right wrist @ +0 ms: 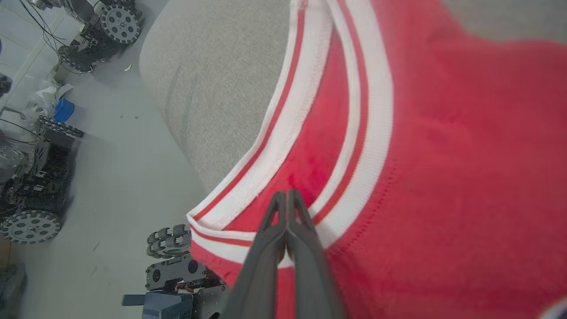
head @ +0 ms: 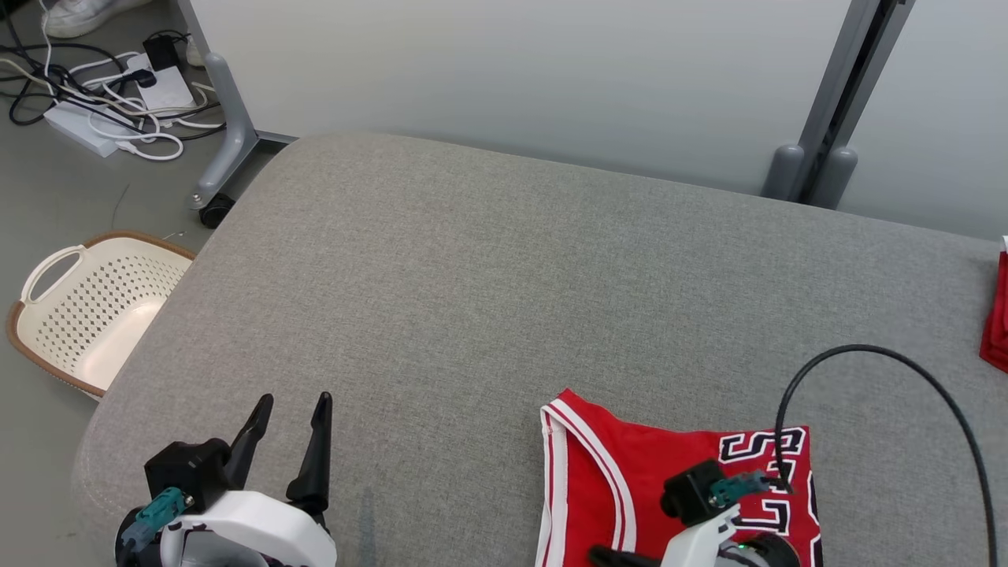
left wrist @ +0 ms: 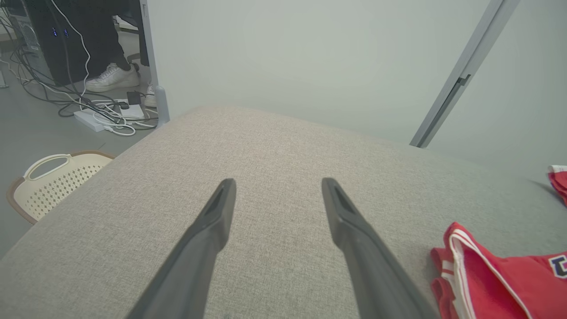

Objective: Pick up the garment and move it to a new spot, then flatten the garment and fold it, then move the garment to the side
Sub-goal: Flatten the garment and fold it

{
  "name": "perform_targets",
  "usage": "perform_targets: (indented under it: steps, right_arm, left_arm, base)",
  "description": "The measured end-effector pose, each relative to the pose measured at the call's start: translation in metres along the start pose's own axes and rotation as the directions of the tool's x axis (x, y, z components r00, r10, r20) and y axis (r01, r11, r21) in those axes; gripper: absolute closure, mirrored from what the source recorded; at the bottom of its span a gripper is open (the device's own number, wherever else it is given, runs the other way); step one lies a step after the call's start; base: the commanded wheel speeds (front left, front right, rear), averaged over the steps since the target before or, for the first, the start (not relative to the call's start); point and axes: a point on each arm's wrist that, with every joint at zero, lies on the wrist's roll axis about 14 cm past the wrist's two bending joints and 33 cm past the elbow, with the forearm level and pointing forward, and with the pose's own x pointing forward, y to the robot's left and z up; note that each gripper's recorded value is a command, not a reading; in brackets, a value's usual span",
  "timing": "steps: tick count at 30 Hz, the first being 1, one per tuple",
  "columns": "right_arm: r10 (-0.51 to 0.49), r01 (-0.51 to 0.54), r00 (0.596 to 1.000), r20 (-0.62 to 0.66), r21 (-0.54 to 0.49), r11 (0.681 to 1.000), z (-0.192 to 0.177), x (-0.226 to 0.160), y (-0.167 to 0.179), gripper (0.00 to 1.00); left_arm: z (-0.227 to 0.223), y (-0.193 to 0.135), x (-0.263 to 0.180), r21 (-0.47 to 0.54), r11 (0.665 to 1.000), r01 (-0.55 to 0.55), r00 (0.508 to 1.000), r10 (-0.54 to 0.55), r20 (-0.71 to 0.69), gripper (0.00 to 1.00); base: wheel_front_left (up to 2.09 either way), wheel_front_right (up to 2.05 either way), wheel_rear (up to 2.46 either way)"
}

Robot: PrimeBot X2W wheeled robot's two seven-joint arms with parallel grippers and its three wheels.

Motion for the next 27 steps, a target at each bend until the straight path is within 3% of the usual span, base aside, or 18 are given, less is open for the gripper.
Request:
perform_targets:
  steps: [4, 9, 22, 23, 24, 25, 26, 27]
  right_arm:
    - [0.055, -0.054, 0.998, -0.028, 0.009, 0.998, -0.01, 0.006, 0.018, 1.0]
    - [0.08, -0.08, 0.996, 0.038, 0.018, 0.997, 0.008, 0.005, 0.022, 1.0]
    - [-0.118, 0.111, 0.967, 0.226, 0.042, 0.993, 0.053, -0.042, -0.05, 1.0]
    - [-0.133, 0.125, 0.963, 0.233, 0.049, 0.991, 0.053, -0.045, -0.054, 0.84]
    - [-0.147, 0.138, 0.96, 0.236, 0.053, 0.989, 0.053, -0.049, -0.059, 0.61]
    - [-0.162, 0.152, 0.957, 0.24, 0.058, 0.987, 0.053, -0.052, -0.063, 0.11]
    - [-0.176, 0.165, 0.954, 0.244, 0.063, 0.984, 0.053, -0.056, -0.067, 0.0]
    - [-0.189, 0.178, 0.951, 0.244, 0.065, 0.982, 0.052, -0.059, -0.071, 0.0]
  left_arm:
    - [0.0, 0.001, 0.0, -0.001, 1.0, -0.003, 1.0, 0.003, -0.001, 0.0]
    - [-0.003, -0.001, 0.001, -0.003, 1.0, 0.001, 1.0, -0.001, -0.007, 0.0]
    - [-0.006, -0.024, 0.017, -0.001, 0.998, 0.068, 0.998, -0.068, -0.019, 0.0]
    - [-0.006, -0.026, 0.017, -0.001, 0.997, 0.073, 0.997, -0.073, -0.02, 0.0]
    - [-0.007, -0.027, 0.018, 0.0, 0.997, 0.077, 0.997, -0.077, -0.022, 0.0]
    - [-0.007, -0.029, 0.019, 0.0, 0.997, 0.082, 0.996, -0.082, -0.024, 0.0]
    - [-0.008, -0.03, 0.019, 0.0, 0.996, 0.086, 0.996, -0.086, -0.025, 0.0]
    - [-0.008, -0.031, 0.02, 0.0, 0.996, 0.088, 0.996, -0.088, -0.027, 0.0]
  base:
    - [0.0, 0.0, 0.0]
    - [0.0, 0.0, 0.0]
    - [0.0, 0.0, 0.0]
    - [0.0, 0.0, 0.0]
    - [0.0, 0.0, 0.0]
    - [0.0, 0.0, 0.0]
    - [0.0, 0.0, 0.0]
    - [0.0, 0.0, 0.0]
